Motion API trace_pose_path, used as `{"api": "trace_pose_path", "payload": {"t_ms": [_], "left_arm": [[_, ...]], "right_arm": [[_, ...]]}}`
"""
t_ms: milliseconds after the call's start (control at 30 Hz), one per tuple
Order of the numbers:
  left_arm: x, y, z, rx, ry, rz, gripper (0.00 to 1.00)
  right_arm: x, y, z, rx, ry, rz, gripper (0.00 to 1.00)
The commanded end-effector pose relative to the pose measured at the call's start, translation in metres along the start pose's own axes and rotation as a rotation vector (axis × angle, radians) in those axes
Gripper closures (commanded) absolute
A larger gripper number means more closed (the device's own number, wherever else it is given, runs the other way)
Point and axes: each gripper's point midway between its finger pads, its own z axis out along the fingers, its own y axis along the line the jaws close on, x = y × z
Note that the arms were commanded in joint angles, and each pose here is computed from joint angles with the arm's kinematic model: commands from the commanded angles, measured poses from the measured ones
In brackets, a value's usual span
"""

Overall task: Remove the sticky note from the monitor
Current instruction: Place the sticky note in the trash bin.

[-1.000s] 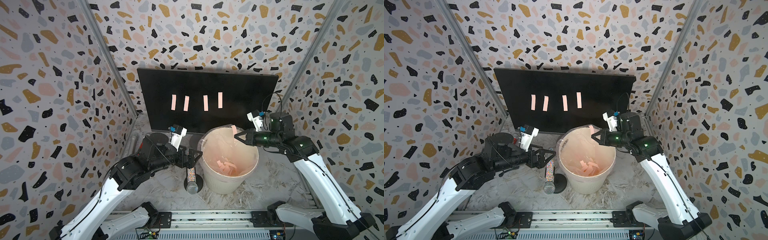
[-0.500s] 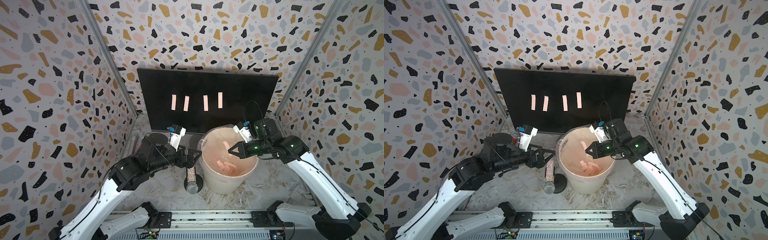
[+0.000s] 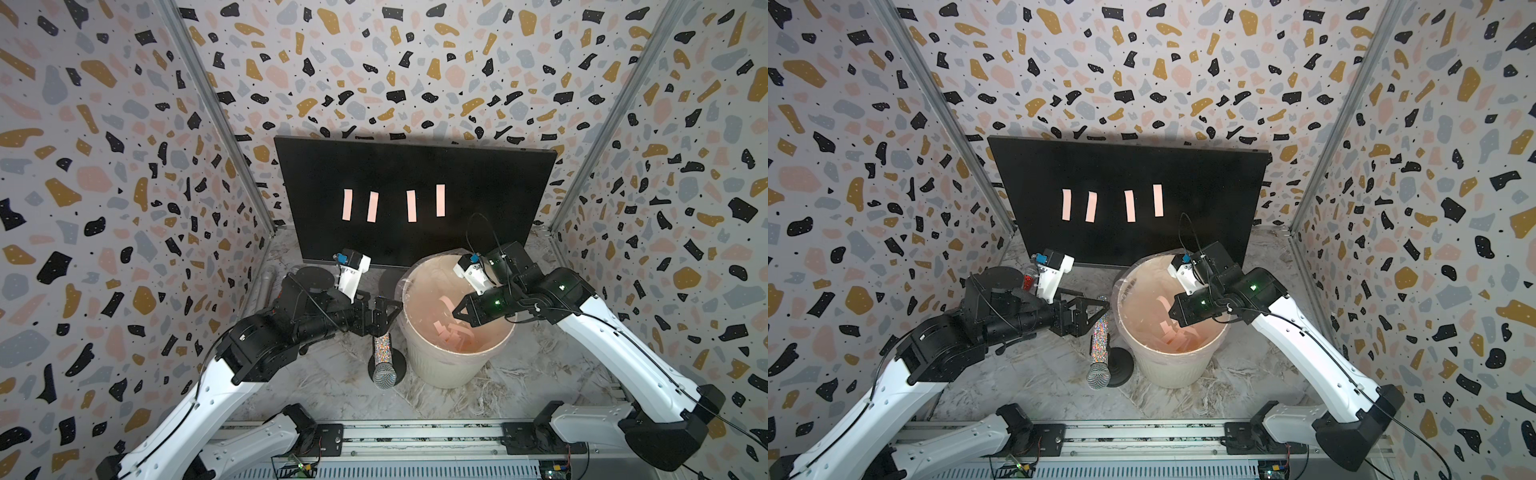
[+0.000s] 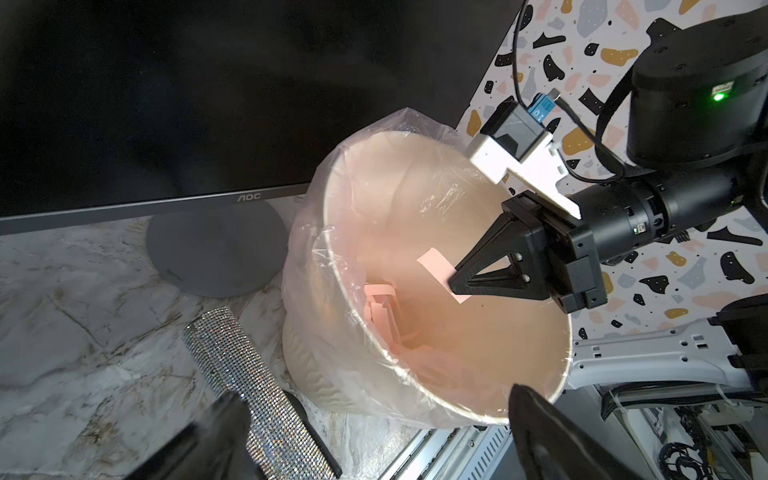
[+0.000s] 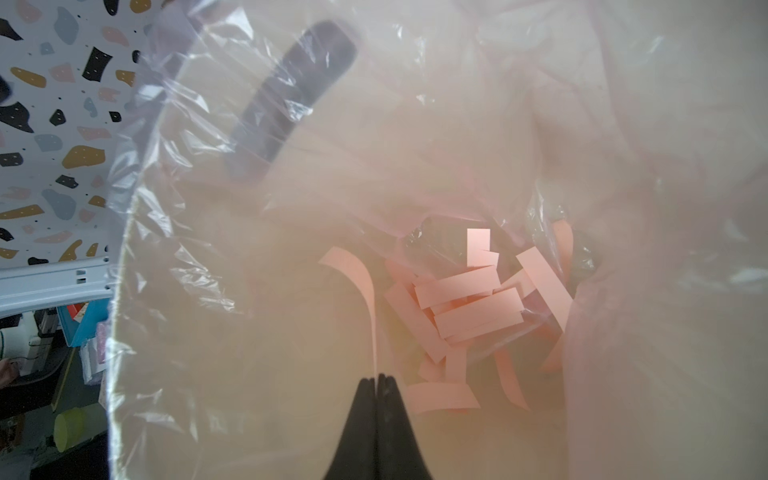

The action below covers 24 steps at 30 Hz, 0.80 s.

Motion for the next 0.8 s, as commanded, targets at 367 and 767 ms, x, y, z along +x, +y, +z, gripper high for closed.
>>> {"api": "trace_pose_path", "payload": {"t_ms": [367, 767], "left_arm": [[-0.003, 0.000, 0.000, 0.000, -0.029, 0.022, 0.01], [-0.005, 0.000, -0.007, -0.008, -0.043, 0.038, 0.01]], "right_arm": [[-0.011, -0.005, -0.014, 0.087, -0.033, -0.036, 0.71], [-0.046, 0.005, -0.037, 0.117, -0.141, -0.062, 0.58]]}}
